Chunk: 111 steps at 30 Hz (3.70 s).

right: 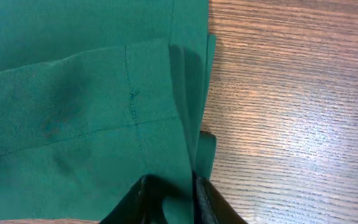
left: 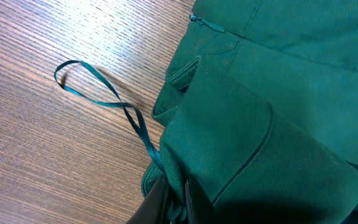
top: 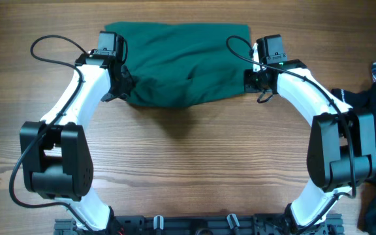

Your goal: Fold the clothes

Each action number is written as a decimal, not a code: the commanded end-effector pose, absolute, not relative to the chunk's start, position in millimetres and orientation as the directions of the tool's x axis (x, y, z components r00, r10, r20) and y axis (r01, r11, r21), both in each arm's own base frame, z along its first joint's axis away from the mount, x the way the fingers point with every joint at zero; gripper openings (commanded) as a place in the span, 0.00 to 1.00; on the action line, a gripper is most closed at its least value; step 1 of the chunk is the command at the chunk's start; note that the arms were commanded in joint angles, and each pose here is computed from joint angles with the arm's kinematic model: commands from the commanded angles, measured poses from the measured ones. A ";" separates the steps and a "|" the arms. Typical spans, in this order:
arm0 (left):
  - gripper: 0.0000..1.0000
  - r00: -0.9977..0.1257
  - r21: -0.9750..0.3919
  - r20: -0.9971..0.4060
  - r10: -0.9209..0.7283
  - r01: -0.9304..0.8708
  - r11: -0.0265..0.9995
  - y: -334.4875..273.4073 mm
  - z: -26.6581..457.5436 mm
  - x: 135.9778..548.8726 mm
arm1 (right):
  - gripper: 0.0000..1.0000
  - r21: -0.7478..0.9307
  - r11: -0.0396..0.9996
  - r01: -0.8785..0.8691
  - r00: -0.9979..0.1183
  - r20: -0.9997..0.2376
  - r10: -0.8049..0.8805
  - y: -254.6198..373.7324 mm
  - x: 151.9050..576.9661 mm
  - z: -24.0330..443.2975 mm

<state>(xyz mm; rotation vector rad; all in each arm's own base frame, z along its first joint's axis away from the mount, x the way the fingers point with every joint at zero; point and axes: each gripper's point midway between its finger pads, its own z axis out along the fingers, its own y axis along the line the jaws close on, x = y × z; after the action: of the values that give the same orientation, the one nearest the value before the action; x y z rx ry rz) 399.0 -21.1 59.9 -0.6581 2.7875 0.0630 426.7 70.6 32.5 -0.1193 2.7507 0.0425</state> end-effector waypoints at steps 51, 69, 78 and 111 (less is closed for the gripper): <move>0.17 -0.818 -0.074 -0.353 -0.454 -0.459 0.885 -19.7 111.5 424.4 | 0.04 0.046 0.997 -0.059 -0.923 -0.383 -0.038 75.2 442.5 47.7; 0.17 -0.723 -0.119 -0.494 -0.483 -0.495 0.861 1.8 122.3 463.3 | 0.04 0.091 0.995 -0.039 -0.822 -0.569 0.019 83.0 488.3 96.1; 0.04 -0.776 -0.105 -0.494 -0.393 -0.396 0.912 -13.6 166.2 457.7 | 0.04 0.054 0.996 -0.074 -0.869 -0.493 -0.038 79.1 466.3 88.3; 0.06 -0.937 0.019 -0.136 -0.321 -0.326 0.945 -32.1 51.1 330.3 | 0.37 0.020 0.993 -0.117 -0.924 -0.368 -0.101 73.9 435.5 73.0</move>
<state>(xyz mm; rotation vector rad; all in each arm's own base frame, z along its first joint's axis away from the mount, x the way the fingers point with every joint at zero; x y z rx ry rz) 310.5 -30.8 15.1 -0.5064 3.0788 0.1214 435.6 72.8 68.2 -0.1335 2.7602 0.0437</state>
